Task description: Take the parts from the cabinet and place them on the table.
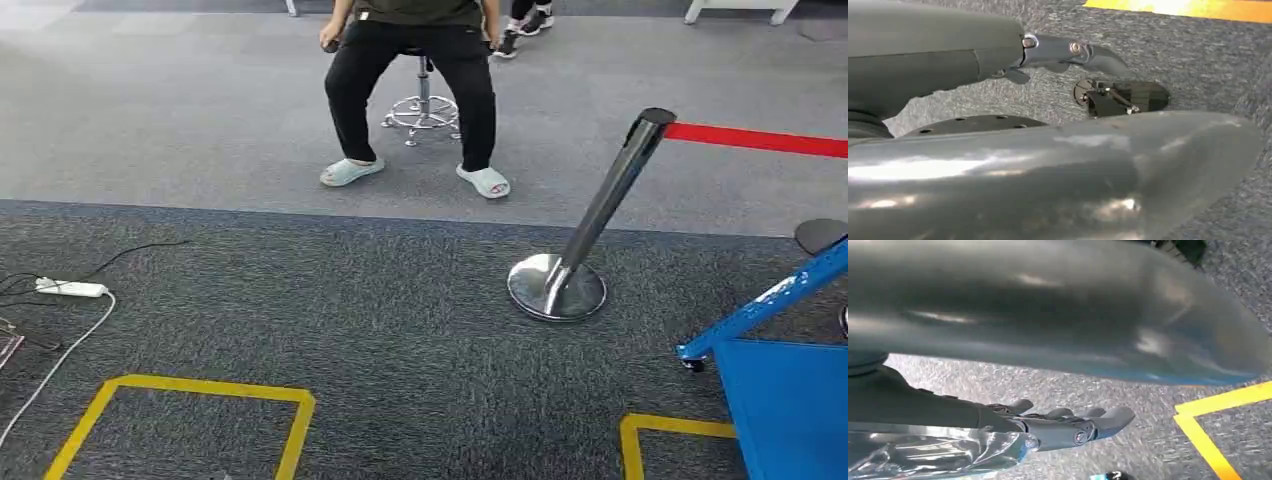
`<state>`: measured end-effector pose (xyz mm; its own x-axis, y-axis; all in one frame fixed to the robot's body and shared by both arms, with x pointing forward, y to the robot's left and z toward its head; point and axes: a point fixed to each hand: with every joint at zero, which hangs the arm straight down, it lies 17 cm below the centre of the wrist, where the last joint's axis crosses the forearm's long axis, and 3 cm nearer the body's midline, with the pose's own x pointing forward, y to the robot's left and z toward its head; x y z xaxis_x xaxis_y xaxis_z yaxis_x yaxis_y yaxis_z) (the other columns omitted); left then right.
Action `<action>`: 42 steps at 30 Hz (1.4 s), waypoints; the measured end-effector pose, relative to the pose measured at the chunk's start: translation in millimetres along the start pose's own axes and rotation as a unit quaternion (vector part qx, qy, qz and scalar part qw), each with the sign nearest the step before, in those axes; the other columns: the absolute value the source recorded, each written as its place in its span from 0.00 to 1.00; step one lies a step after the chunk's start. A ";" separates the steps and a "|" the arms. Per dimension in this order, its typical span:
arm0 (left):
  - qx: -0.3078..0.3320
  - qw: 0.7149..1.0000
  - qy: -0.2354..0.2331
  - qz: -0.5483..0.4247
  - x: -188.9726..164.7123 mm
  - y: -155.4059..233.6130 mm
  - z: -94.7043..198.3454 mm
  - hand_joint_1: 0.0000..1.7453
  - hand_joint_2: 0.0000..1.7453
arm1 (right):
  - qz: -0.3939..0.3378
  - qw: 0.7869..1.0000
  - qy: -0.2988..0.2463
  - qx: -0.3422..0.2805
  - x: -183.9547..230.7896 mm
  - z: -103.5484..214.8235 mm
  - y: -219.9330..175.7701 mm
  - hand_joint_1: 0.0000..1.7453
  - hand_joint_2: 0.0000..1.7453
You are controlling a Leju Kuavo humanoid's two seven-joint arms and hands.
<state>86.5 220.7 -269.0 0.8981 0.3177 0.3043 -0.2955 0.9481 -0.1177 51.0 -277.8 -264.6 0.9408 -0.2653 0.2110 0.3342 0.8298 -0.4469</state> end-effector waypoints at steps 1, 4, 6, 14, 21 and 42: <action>-0.001 1.000 0.000 -0.001 0.2 -0.6 -0.1 0.00 0.00 | 0.000 1.000 0.002 0.001 -1.1 0.0 0.1 0.00 0.00; -0.005 1.000 0.001 -0.007 0.5 -5.3 -0.1 0.00 0.00 | -0.002 1.000 0.007 0.002 -2.4 -0.2 0.2 0.00 0.00; -0.008 1.000 0.004 -0.014 -3.8 -8.6 0.8 0.00 0.00 | -0.003 1.000 0.007 0.003 -1.1 -0.6 0.3 0.00 0.00; -0.012 1.000 0.008 -0.018 -7.1 -15.3 1.5 0.00 0.00 | -0.005 1.000 0.007 0.002 -0.1 -2.2 -1.8 0.00 0.00; -0.014 1.000 0.010 -0.020 -9.0 -17.7 2.0 0.00 0.00 | -0.006 1.000 0.011 0.000 -3.4 -3.0 -4.1 0.00 0.00; -0.011 1.000 0.015 -0.024 -11.4 -19.3 2.0 0.00 0.00 | -0.002 1.000 0.011 0.004 -1.6 -6.9 -7.5 0.00 0.00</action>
<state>81.3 198.8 -268.3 0.9204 0.2707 0.2821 -0.2444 0.9616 -0.1252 47.4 -287.0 -267.6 0.9403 -0.2796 0.1939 0.3381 0.8322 -0.4394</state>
